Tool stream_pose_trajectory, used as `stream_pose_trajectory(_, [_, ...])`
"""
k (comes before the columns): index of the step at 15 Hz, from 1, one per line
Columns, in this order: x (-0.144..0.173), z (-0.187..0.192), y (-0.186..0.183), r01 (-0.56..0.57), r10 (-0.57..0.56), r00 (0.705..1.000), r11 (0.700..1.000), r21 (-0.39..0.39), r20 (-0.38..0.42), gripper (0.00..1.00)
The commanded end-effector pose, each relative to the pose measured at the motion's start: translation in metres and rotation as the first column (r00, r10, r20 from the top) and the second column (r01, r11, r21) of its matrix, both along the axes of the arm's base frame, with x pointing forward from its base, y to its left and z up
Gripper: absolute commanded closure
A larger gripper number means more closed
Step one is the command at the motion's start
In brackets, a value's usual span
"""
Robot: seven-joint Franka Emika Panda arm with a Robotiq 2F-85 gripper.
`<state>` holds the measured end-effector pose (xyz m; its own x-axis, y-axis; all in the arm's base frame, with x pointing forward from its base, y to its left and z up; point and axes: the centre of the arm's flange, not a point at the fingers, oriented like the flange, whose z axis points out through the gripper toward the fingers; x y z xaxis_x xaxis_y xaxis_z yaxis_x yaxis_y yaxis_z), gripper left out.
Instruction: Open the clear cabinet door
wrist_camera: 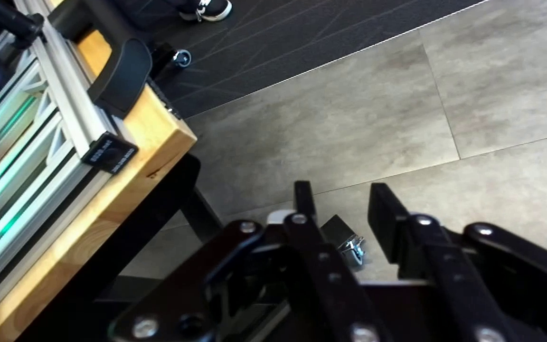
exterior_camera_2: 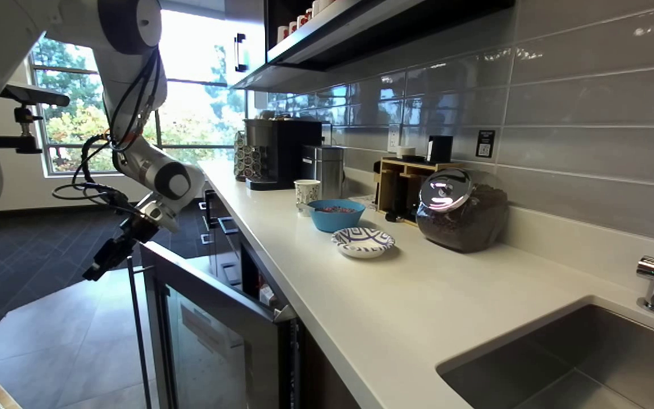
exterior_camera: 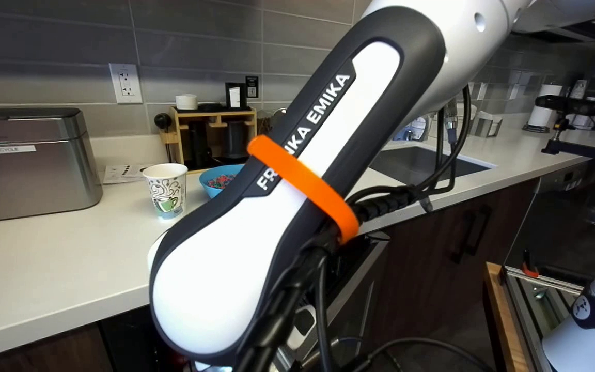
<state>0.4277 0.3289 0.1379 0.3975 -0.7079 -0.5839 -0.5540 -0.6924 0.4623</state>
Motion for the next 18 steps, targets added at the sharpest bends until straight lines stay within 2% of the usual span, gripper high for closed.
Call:
stream_pose_trajectory(1, [0.012, 0.039, -0.025, 0.004, -0.002, 0.996, 1.000, -0.021, 0.090, 0.31])
stream_pose_trajectory(4, [0.030, 0.074, -0.046, 0.073, -0.069, 0.977, 0.997, -0.012, 0.200, 0.06])
stream_pose_trajectory(5, [0.036, 0.084, -0.052, 0.093, -0.088, 0.967, 0.996, -0.013, 0.239, 0.01])
stream_pose_trajectory(8, [0.046, 0.119, -0.071, 0.128, -0.122, 0.933, 0.992, 0.005, 0.339, 0.00])
stream_pose_trajectory(10, [0.047, 0.142, -0.081, 0.112, -0.103, 0.902, 0.994, 0.003, 0.419, 0.00])
stream_pose_trajectory(13, [0.043, 0.176, -0.091, 0.025, 0.010, 0.845, 0.998, -0.059, 0.535, 0.00])
stream_pose_trajectory(15, [0.038, 0.200, -0.094, -0.025, 0.101, 0.812, 0.990, -0.139, 0.575, 0.00])
stream_pose_trajectory(16, [0.035, 0.215, -0.096, -0.044, 0.143, 0.790, 0.983, -0.176, 0.597, 0.00])
stream_pose_trajectory(18, [0.028, 0.242, -0.100, -0.075, 0.215, 0.726, 0.969, -0.236, 0.653, 0.00])
